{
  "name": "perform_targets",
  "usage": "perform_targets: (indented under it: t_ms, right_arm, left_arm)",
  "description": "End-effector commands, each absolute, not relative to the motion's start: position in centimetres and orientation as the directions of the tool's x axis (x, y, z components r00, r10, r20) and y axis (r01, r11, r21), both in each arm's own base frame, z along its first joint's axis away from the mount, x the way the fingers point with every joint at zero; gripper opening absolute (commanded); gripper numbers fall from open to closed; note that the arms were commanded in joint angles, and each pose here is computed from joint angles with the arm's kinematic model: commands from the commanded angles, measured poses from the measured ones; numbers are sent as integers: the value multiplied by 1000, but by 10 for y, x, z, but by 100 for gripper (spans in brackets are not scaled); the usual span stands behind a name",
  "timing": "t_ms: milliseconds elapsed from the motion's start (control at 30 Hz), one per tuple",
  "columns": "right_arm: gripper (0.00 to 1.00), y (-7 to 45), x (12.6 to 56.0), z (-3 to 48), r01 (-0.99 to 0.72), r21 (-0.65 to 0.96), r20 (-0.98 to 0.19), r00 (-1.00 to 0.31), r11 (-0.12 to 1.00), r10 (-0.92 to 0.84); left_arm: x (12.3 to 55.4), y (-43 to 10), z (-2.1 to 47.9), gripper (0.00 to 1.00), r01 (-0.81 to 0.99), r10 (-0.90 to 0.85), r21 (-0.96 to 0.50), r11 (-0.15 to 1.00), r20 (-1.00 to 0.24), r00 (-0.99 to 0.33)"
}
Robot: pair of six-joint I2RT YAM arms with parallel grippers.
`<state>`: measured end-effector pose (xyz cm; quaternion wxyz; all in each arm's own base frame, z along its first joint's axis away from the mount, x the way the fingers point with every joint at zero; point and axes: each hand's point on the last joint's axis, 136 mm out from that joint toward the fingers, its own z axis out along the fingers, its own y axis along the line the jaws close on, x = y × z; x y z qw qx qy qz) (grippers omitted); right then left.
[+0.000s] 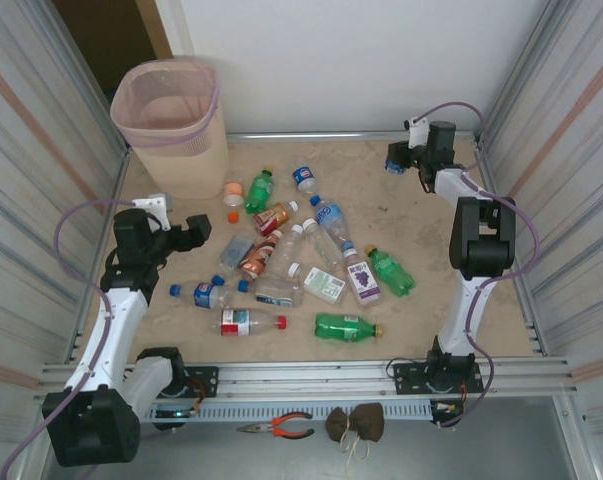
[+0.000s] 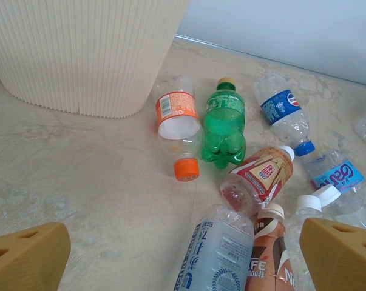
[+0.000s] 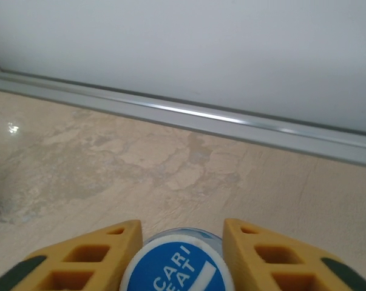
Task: Put the plastic bottles in the bin
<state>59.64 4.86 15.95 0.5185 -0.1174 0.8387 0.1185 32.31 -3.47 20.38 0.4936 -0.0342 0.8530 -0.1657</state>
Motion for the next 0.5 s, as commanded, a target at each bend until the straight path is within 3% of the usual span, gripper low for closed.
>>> perform_targets:
  t_ms: [0, 100, 467]
  right_arm:
    - [28, 51, 602, 183, -346, 40, -922, -374, 937, -99]
    - [18, 52, 598, 194, -347, 33, -925, -365, 937, -103]
    - [13, 56, 554, 263, -341, 100, -934, -357, 935, -30]
  left_arm:
    - [323, -36, 215, 97, 125, -226, -321, 939, -849, -478]
    - [324, -36, 222, 96, 130, -230, -324, 937, -853, -469]
    - [328, -68, 263, 93, 302, -155, -296, 906, -898, -412]
